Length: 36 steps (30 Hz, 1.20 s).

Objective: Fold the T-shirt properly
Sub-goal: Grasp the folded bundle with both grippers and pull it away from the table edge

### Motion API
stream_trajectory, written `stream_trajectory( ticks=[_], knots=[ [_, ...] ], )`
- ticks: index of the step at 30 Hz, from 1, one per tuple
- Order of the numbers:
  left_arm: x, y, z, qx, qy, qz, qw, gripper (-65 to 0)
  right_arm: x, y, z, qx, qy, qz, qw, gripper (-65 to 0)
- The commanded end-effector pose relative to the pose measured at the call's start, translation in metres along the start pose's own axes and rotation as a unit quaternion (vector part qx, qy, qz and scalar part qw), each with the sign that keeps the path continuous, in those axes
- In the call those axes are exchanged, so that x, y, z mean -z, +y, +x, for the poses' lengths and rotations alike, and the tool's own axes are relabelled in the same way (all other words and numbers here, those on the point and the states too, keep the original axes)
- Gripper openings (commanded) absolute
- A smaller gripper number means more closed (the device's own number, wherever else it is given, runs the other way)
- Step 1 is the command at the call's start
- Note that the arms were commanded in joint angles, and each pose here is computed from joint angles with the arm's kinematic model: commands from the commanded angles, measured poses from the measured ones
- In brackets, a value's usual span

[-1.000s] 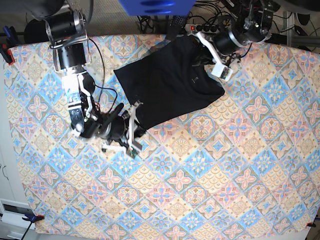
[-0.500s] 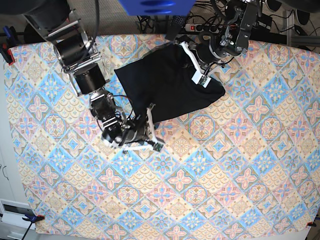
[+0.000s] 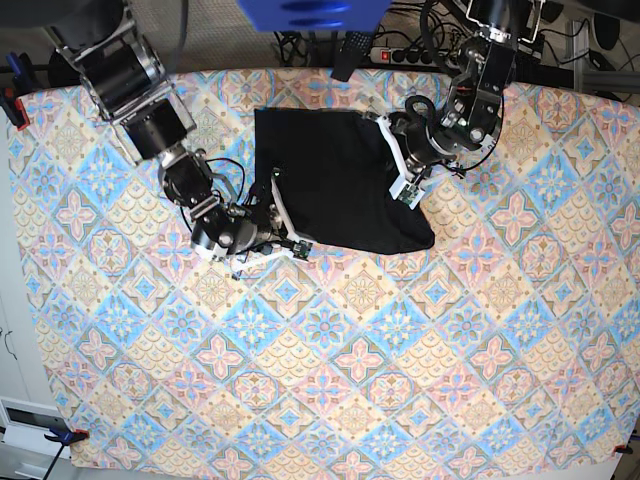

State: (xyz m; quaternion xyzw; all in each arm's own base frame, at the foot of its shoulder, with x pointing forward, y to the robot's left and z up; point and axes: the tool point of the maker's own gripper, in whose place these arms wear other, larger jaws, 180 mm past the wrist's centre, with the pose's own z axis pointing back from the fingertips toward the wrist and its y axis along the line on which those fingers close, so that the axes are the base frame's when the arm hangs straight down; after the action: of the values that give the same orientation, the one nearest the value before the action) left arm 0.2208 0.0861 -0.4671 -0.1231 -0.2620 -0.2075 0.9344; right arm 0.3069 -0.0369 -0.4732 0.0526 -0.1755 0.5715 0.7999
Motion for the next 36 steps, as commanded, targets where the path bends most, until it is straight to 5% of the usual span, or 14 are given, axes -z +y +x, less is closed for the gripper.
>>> stream_trajectory(
  ticks=[1,7,14,23,29,36],
  knots=[
    [-0.002,0.014,0.013,0.013,-0.010,0.024,1.000,-64.4,-0.011,-0.009,-0.002,-0.014,0.005,-0.012,0.9998,-62.1],
    [0.007,0.041,0.054,0.031,-0.032,0.052,0.998,-64.4,-0.038,0.000,-0.039,-0.046,0.038,-0.039,0.9975,-62.1],
    [-0.018,0.056,0.102,0.031,-0.095,0.074,0.992,-64.4,-0.064,0.019,-0.035,-0.080,0.030,-0.057,0.9947,-62.2],
    [-0.074,0.048,0.032,-0.061,-0.100,0.076,0.990,-64.4,-0.084,-0.019,-0.032,-0.024,0.004,-0.105,0.9941,-62.2],
    [-0.052,0.051,-0.024,-0.126,-0.039,0.070,0.989,-64.4,-0.062,-0.021,-0.012,0.039,-0.019,-0.084,0.9955,-62.2],
    [-0.024,0.062,-0.007,-0.167,-0.048,0.069,0.982,-64.4,-0.048,-0.032,0.005,0.060,-0.044,-0.070,0.9948,-62.2]
  ],
)
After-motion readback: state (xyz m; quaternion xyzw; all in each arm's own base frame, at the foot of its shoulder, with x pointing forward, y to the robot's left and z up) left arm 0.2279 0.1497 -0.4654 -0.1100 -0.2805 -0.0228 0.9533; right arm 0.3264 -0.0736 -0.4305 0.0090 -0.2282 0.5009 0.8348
